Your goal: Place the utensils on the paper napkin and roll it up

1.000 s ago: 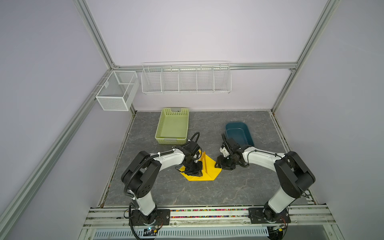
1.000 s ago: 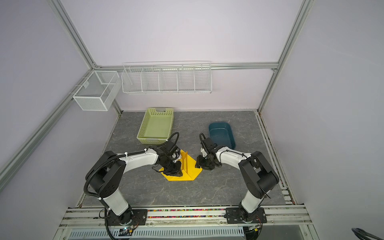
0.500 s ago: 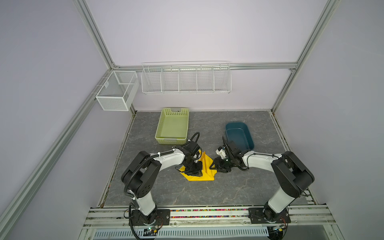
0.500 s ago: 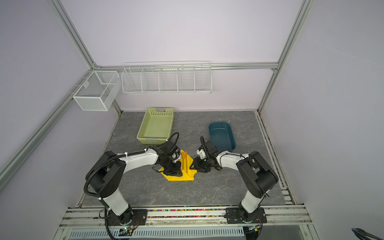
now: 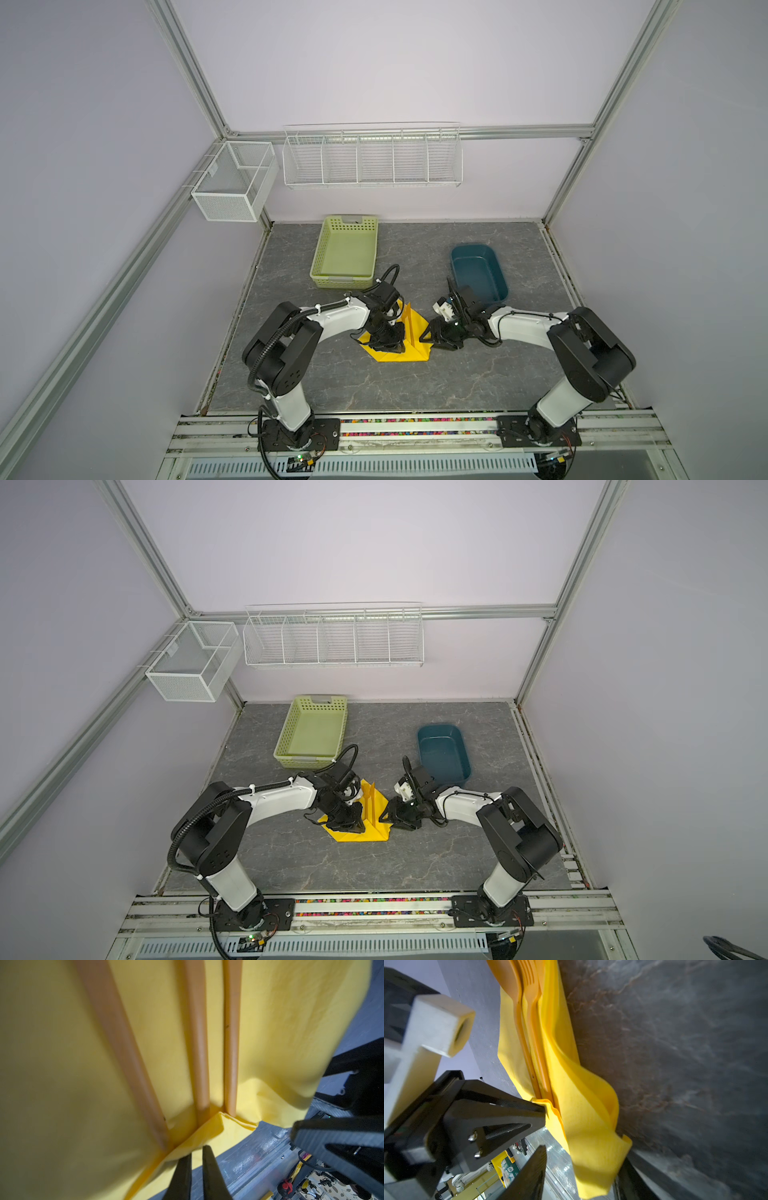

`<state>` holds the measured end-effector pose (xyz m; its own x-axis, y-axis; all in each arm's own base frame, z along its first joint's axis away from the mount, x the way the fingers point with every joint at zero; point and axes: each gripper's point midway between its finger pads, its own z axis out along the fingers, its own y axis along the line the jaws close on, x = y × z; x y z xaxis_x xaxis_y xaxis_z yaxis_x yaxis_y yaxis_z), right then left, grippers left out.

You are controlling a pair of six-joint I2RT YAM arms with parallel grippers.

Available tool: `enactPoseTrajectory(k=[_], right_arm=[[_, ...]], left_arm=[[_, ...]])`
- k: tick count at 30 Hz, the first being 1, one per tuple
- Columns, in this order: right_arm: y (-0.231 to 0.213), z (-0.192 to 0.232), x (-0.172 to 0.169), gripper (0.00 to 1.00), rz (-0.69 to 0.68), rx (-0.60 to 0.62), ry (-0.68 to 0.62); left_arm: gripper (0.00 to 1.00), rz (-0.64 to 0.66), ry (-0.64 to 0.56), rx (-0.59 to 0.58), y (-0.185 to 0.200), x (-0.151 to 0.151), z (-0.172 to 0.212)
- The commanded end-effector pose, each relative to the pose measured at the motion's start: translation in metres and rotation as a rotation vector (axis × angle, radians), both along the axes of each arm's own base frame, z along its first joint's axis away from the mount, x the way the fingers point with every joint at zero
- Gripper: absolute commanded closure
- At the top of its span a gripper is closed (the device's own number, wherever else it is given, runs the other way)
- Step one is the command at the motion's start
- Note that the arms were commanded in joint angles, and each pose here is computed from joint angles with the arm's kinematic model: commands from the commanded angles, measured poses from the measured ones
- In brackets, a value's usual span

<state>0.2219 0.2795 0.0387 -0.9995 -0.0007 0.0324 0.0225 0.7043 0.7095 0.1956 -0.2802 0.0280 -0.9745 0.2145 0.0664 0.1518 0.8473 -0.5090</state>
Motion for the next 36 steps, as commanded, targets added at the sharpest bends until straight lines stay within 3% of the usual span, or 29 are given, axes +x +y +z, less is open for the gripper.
enactPoseTrajectory(k=[1,7,13,22,27,36], right_arm=[[0.003,0.013,0.004,0.47,-0.035,0.046,-0.016],[0.005,0.018,0.016,0.48,-0.039,0.055,-0.082],[0.000,0.018,0.023,0.48,0.046,-0.033,-0.151],[0.003,0.025,0.028,0.48,0.127,-0.056,-0.197],[-0.037,0.007,0.019,0.48,0.082,-0.316,-0.100],[-0.064,-0.013,0.008,0.44,0.056,-0.475,-0.056]], left_arm=[[0.86,0.003,0.010,0.024,0.004,-0.003,-0.005],[0.87,0.005,0.008,0.026,0.004,-0.002,-0.005],[0.87,0.003,0.007,0.026,0.005,-0.003,-0.004],[0.87,0.003,0.007,0.028,0.005,-0.003,-0.004],[0.87,0.003,0.006,0.030,0.005,-0.003,-0.003],[0.87,0.003,0.009,0.031,0.005,-0.003,-0.005]])
